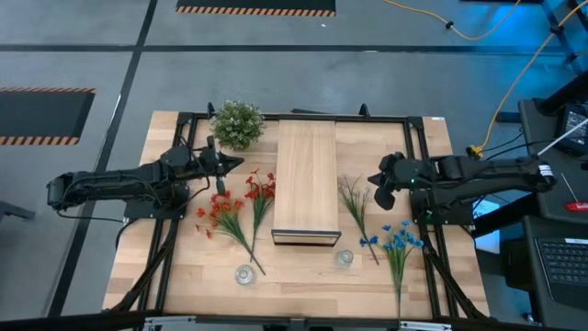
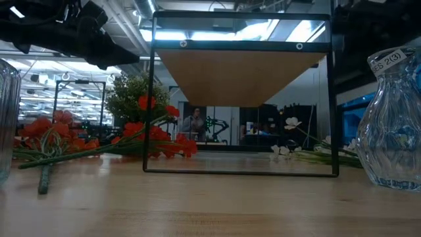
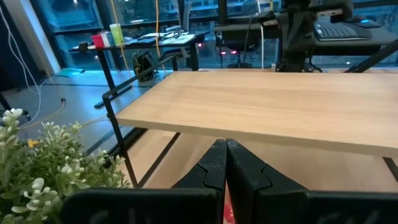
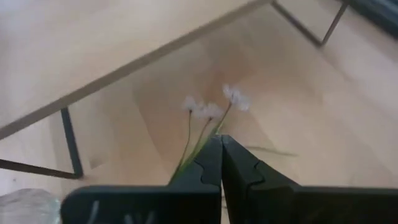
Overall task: Pick and place flowers into a vace then onto a shelf
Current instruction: Put the white flowers into the right transparent flower vase
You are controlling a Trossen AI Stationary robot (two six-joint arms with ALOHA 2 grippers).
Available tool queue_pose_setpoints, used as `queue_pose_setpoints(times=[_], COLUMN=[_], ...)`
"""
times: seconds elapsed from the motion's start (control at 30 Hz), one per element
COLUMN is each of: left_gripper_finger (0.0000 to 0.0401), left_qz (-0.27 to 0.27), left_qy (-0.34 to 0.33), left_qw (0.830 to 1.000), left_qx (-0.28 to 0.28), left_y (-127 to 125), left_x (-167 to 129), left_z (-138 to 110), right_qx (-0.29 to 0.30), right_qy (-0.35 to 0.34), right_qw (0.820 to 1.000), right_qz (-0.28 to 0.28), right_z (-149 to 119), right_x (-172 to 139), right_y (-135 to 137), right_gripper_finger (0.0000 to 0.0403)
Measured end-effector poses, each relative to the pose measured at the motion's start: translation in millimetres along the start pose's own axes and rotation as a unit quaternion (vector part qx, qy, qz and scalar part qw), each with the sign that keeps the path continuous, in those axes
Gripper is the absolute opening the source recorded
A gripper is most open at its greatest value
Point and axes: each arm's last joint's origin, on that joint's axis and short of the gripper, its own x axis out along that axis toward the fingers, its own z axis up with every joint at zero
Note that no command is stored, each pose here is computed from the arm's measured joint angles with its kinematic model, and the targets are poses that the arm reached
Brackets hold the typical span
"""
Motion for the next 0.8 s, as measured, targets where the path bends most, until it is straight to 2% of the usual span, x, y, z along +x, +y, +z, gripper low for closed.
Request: queue_pose_setpoints(times=[0.4,0.8], left_gripper_finger=[0.0004,0.0004], left_qz=[0.0,0.003], left_qy=[-0.014,-0.051], left_qw=[1.0,0.999], left_qx=[-0.014,-0.016], left_y=[0.2,0.7], left_x=[-0.1,-0.5], left_z=[2.9,10.0], right_qx=[0.02,0.056], right_qy=[0.098,0.196], right_qw=[0.995,0.977], right_qz=[-0.004,-0.067], right_z=[-10.6,-25.7], right_x=[7.5,12.6], right_y=[28.4,61.2], right_gripper_finger=[0.0001,0.0002])
